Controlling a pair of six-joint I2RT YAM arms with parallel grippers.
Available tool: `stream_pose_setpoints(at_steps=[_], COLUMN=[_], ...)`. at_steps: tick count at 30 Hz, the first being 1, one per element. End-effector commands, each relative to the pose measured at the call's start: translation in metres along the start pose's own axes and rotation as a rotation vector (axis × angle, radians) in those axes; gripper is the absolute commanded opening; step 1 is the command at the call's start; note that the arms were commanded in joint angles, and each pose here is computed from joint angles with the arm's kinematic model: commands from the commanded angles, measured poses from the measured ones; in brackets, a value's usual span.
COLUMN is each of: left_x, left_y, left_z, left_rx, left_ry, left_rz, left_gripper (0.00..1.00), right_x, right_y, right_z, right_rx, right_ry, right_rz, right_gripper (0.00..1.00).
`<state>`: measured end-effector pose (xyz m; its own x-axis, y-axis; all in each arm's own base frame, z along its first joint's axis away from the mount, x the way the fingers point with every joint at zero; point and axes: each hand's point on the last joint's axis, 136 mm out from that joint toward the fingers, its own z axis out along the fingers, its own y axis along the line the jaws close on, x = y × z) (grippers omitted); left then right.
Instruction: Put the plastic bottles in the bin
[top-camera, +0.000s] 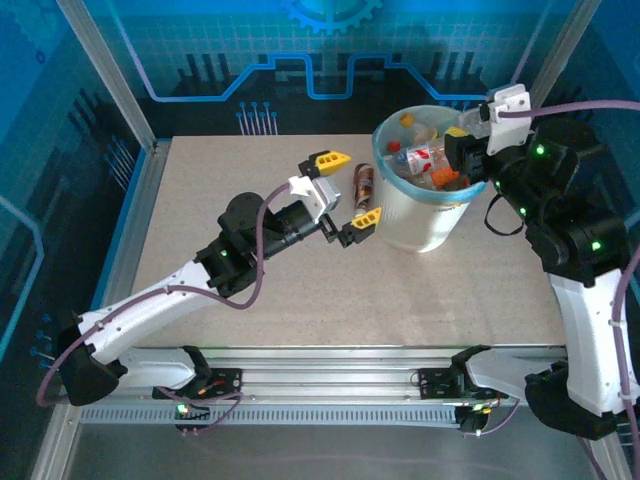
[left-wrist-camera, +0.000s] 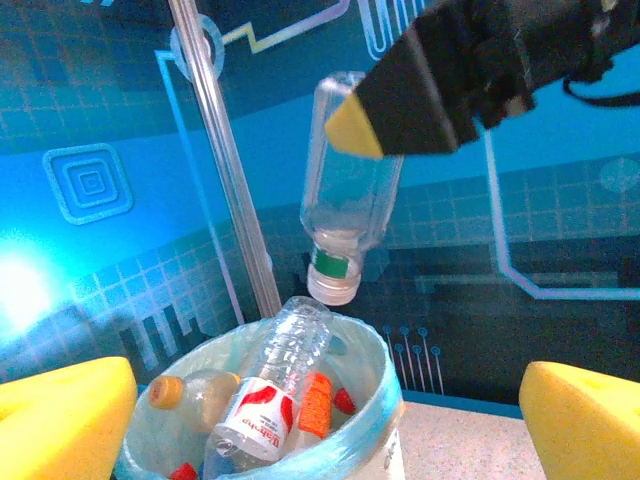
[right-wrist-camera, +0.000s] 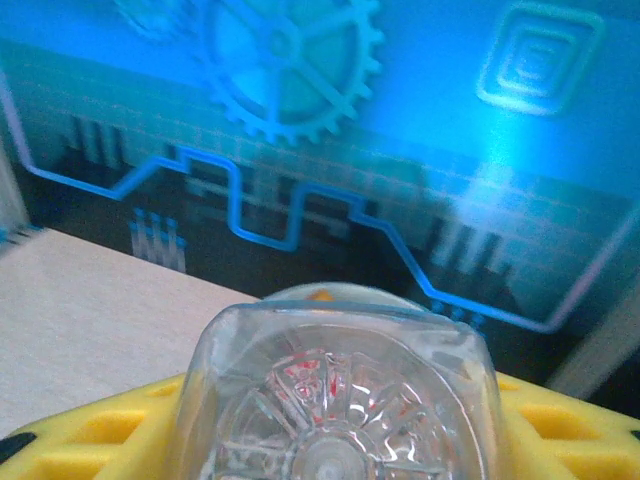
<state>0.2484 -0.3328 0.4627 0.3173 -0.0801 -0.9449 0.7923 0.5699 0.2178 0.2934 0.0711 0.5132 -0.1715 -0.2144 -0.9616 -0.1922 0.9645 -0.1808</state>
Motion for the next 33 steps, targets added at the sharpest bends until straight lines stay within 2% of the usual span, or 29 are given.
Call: stream_pose_setpoints(at_steps=[1,8,19,26,33], left_x=[-0.013,-0.001,0.014,0.016,0.018], left_y=[0.013,0.027,0.028,0.029,0.030], left_z=[-0.009,-0.021,-0.023,-0.023,-0.020], left_rx=[-0.076,-0.167,-0.176,-0.179,-0.183], left_ry=[-0.036,0.015,0.076,0.087,0.093], left_rz=[-0.017,-0.029,-0.047,-0.059,-0.069], left_gripper=[0.99,0.99,0.99,0.99,0.99], right_x=[0.037,0.078,0.151,0.184,0.162], right_y=[-0.026,-0.024,-0.026,-0.034,-0.034], right_z=[0.023,0.060,0.100,0.112,0.111], right_rx=[0.165,0.185,0.155,0.163,0.159], right_ry=[0.159,0.276,0.416,0.486,0.445], right_rz=[-0.066,-0.093,0.003,0.075,0.175], right_gripper=[0.43,0.43,0.47,0.59,0.86])
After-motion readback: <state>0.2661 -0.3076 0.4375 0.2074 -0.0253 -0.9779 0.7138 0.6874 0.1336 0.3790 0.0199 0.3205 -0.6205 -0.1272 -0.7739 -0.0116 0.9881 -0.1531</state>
